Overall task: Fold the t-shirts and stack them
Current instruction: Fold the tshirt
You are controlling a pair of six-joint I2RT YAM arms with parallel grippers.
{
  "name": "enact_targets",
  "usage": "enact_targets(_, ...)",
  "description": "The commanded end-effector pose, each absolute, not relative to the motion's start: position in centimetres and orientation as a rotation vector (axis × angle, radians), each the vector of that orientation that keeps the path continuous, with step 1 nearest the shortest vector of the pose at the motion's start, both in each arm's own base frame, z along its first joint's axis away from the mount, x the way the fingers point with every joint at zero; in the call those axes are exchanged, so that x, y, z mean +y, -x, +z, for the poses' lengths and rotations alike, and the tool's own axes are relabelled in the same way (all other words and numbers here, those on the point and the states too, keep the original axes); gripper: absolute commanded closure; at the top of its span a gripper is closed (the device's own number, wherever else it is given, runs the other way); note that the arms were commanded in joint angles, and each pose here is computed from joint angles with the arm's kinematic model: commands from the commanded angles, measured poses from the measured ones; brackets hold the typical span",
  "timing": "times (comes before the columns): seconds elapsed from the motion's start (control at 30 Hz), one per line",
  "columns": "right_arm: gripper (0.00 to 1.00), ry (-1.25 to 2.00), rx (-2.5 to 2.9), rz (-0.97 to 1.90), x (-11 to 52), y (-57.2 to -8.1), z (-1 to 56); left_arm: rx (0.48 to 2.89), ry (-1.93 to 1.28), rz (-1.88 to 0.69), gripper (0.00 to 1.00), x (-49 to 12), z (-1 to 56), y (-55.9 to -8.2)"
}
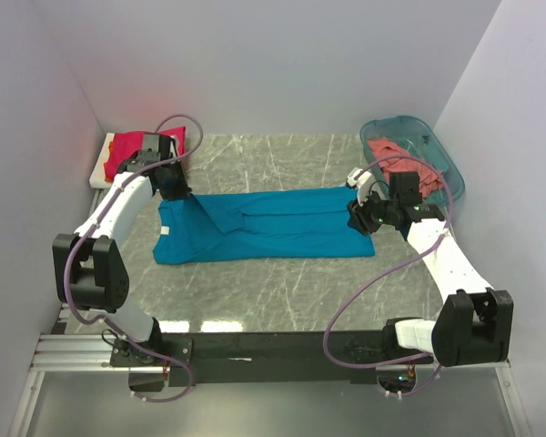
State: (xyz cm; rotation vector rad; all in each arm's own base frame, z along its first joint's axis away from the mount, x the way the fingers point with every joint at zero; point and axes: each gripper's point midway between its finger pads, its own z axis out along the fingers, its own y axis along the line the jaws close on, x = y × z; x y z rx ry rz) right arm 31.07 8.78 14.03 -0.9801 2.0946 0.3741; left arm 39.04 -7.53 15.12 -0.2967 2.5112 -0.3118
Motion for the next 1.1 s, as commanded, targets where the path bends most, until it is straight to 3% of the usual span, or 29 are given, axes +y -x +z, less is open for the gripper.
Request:
enact_targets(0.0,0.57,0.993,2.073,0.395,9.0,-30.8,14.3,2.485,0.234,-0.320,0.99,-7.9,16.3,-39.9)
enact_targets(1.07,0.57,1.001,2.095,0.415,9.2,-30.7,13.9,2.555,0.095,-0.324,0.99,-10.9,14.4,-43.2)
